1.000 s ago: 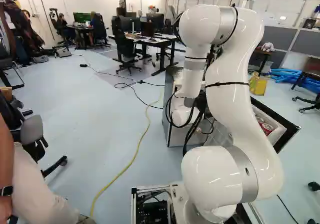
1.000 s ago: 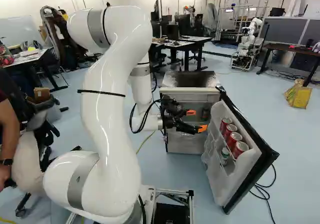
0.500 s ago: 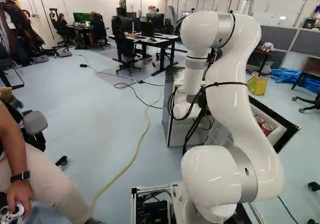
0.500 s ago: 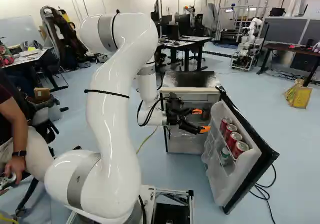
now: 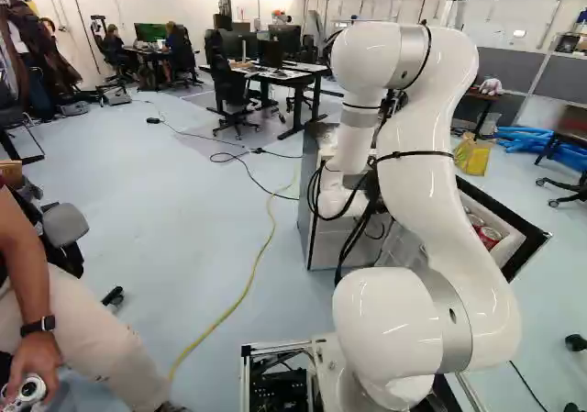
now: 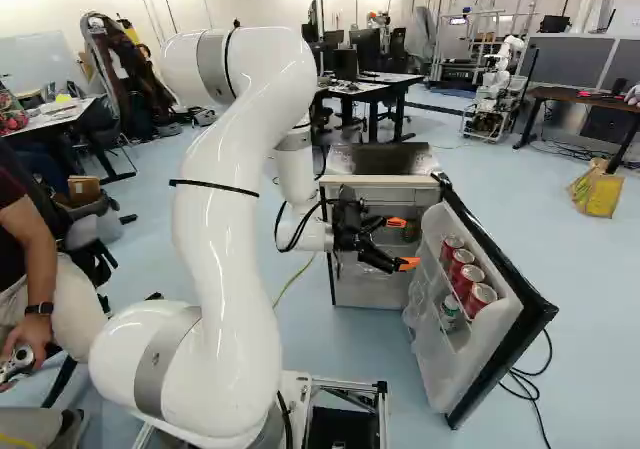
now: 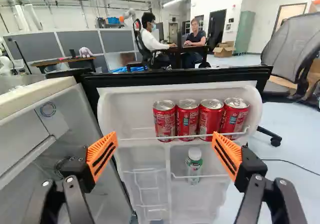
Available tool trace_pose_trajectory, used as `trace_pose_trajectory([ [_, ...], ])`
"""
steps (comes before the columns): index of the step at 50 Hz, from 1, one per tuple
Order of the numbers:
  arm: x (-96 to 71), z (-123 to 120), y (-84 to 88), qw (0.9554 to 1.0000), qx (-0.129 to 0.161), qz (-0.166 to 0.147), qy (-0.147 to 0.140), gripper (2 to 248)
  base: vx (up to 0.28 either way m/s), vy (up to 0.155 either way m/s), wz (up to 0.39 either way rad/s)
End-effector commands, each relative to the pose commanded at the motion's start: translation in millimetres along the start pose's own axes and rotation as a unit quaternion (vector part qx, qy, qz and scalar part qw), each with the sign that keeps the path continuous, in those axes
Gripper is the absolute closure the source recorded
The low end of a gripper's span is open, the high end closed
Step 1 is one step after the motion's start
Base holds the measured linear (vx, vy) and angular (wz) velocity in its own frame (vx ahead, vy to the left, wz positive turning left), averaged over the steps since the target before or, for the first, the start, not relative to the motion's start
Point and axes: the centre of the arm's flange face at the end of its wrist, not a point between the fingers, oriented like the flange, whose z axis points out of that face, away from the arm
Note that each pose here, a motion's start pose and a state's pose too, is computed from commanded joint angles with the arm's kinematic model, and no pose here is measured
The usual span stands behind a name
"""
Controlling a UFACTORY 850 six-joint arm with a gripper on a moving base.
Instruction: Grab a drink from the fridge
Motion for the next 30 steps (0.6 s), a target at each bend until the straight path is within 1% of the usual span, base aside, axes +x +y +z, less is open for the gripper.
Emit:
trace_pose_trajectory([
  [14,0.0,0.0,0.0,1.0000,0.000,0.003,0.000,3,0.000,0.000,0.000],
  [18,0.0,0.0,-0.2,1.0000,0.001,-0.008,0.000,3,0.000,0.000,0.000],
  [25,-0.1,0.0,-0.9,0.9993,0.005,-0.037,-0.001,3,0.000,0.000,0.000],
  [30,-0.2,0.0,-1.4,0.9989,0.008,-0.046,-0.001,3,0.000,0.000,0.000],
])
